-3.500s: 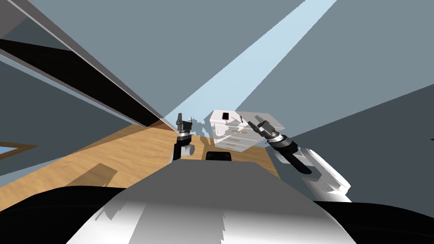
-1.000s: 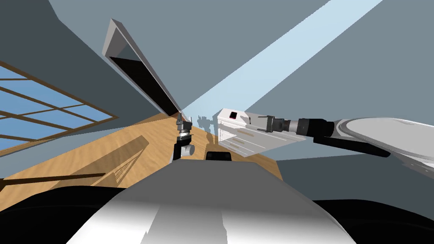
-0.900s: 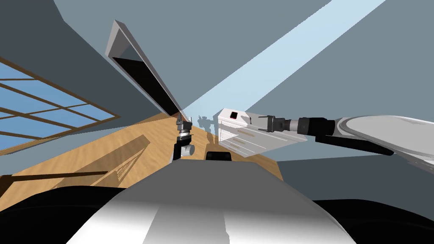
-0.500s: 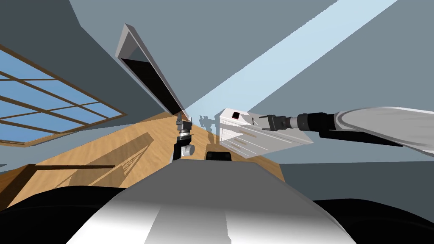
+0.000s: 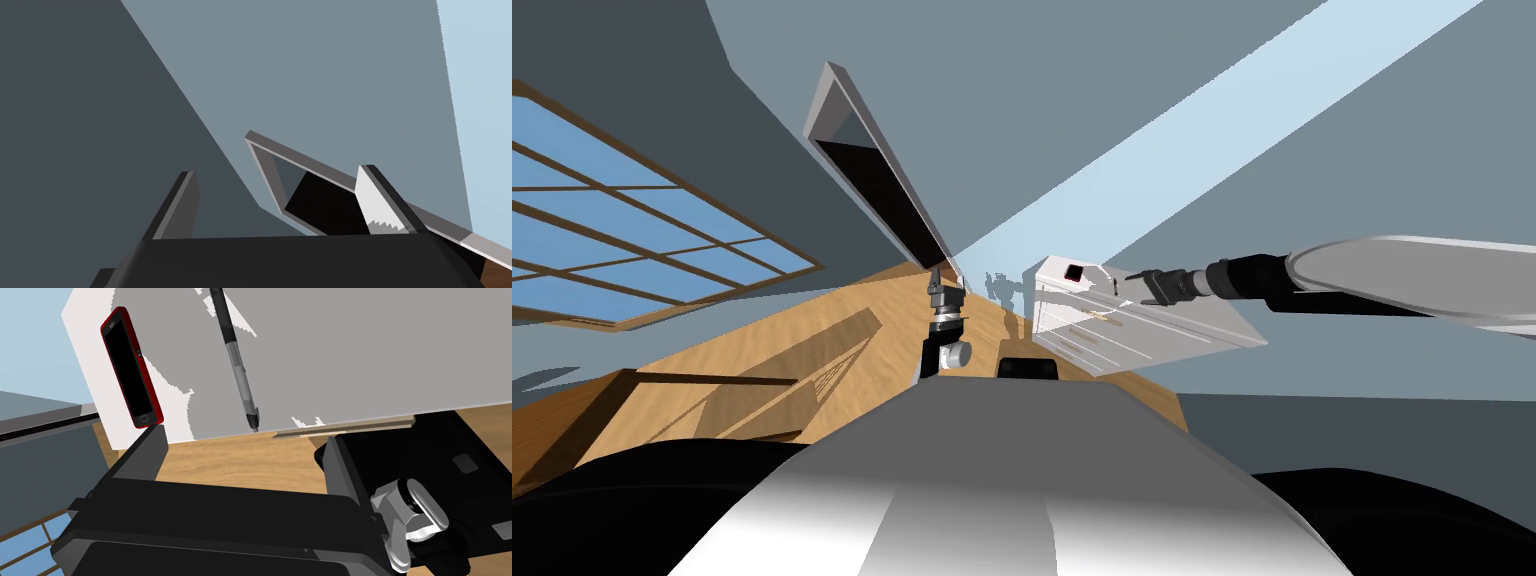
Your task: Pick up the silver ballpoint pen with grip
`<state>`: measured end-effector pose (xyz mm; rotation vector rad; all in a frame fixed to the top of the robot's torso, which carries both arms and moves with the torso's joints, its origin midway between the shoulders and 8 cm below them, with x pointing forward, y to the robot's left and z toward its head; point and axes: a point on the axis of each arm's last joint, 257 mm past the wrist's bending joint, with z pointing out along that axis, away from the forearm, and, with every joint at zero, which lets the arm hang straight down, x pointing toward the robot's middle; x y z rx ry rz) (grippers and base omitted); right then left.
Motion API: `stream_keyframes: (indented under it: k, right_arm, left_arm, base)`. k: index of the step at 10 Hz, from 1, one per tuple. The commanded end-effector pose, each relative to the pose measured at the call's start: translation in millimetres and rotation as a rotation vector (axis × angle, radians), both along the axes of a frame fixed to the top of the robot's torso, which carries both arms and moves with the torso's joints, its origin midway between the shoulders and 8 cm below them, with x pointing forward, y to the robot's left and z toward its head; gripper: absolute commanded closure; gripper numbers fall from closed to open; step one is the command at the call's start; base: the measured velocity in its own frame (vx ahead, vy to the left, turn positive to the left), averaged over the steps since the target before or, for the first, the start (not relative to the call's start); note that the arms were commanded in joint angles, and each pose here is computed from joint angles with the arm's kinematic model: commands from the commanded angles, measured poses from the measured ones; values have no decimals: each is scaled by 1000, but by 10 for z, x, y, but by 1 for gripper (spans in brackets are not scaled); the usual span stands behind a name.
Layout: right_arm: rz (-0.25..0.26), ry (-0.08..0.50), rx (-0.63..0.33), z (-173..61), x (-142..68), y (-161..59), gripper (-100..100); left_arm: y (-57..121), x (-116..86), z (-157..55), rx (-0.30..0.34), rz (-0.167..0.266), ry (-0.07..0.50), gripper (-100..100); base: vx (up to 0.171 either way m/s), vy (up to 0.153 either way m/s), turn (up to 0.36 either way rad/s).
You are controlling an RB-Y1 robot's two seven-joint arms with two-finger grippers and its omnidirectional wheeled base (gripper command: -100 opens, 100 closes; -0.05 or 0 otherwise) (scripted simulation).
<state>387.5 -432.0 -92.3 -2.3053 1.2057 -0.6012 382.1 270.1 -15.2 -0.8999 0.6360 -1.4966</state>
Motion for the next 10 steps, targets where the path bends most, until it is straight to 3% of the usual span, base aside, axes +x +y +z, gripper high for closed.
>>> stream_keyframes:
  k: [1, 5, 6, 10]
  right_arm:
    - [21, 26, -91, -28, 19, -121, -100]
    - [73, 74, -269, -66, 89, -331, -100]
    - [77, 75, -274, -64, 96, -329, -100]
    - [138, 145, -468, -131, 166, -565, -100]
  left_arm:
    - [0, 0, 0, 0, 0, 0, 0]
    - [0, 0, 0, 0, 0, 0, 0]
    - [0, 0, 0, 0, 0, 0, 0]
    - [0, 0, 0, 0, 0, 0, 0]
  base:
    - [-2, 30, 70]
    - [-2, 28, 56]
    - [-2, 23, 29]
    - [1, 32, 54]
